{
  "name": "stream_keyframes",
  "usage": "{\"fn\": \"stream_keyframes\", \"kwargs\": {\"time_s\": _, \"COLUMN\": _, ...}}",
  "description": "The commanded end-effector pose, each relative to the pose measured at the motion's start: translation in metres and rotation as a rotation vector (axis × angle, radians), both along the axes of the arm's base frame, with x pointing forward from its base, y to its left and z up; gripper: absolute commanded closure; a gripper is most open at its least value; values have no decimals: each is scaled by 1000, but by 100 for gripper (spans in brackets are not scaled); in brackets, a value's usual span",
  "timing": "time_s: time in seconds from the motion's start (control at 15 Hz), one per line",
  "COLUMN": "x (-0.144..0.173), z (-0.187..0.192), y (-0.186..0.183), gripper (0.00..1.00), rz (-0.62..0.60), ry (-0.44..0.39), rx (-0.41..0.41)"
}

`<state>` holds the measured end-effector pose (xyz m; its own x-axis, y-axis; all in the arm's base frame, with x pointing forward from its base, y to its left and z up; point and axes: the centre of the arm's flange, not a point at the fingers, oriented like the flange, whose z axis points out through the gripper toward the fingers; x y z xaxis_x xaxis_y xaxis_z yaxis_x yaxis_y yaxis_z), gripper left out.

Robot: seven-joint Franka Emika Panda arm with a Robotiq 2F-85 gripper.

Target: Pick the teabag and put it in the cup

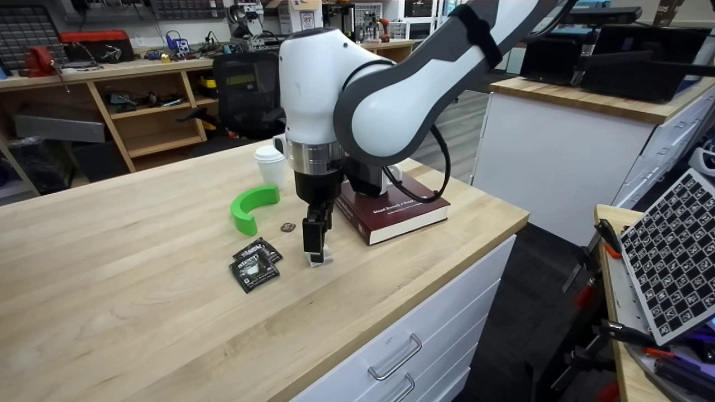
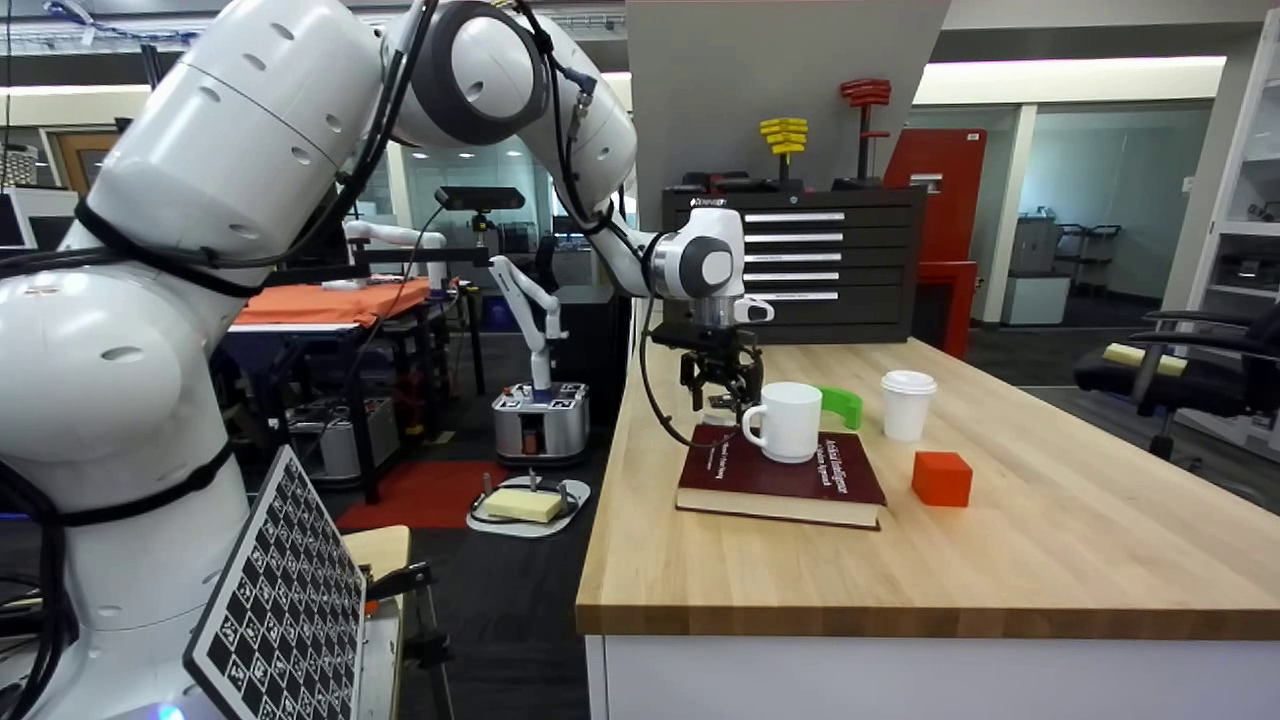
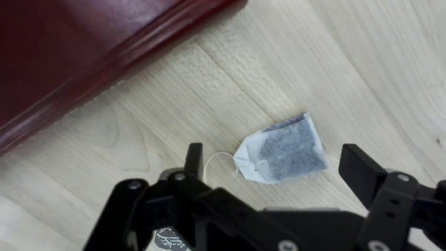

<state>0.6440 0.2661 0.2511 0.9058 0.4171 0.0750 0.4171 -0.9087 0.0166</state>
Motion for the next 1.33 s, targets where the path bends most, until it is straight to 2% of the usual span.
{"fn": "stream_keyframes", "kwargs": {"time_s": 0.0, "x": 5, "z": 2, "y": 4, "gripper": 0, "rz": -3, "ry": 19, "rx": -27}}
{"fn": "stream_keyframes", "kwargs": {"time_s": 0.2, "x": -2, "z": -6, "y": -1, "gripper": 0, "rz": 2, "ry": 57, "rx": -76}}
{"fn": "stream_keyframes", "kwargs": {"time_s": 0.53, "x": -7, "z": -13, "y": -4, "gripper": 0, "rz": 14, "ry": 89, "rx": -101}}
{"fn": "stream_keyframes", "kwargs": {"time_s": 0.8, "x": -13, "z": -15, "y": 1, "gripper": 0, "rz": 31, "ry": 113, "rx": -70}}
{"fn": "stream_keyframes", "kwargs": {"time_s": 1.27, "x": -17, "z": -10, "y": 11, "gripper": 0, "rz": 59, "ry": 75, "rx": -28}}
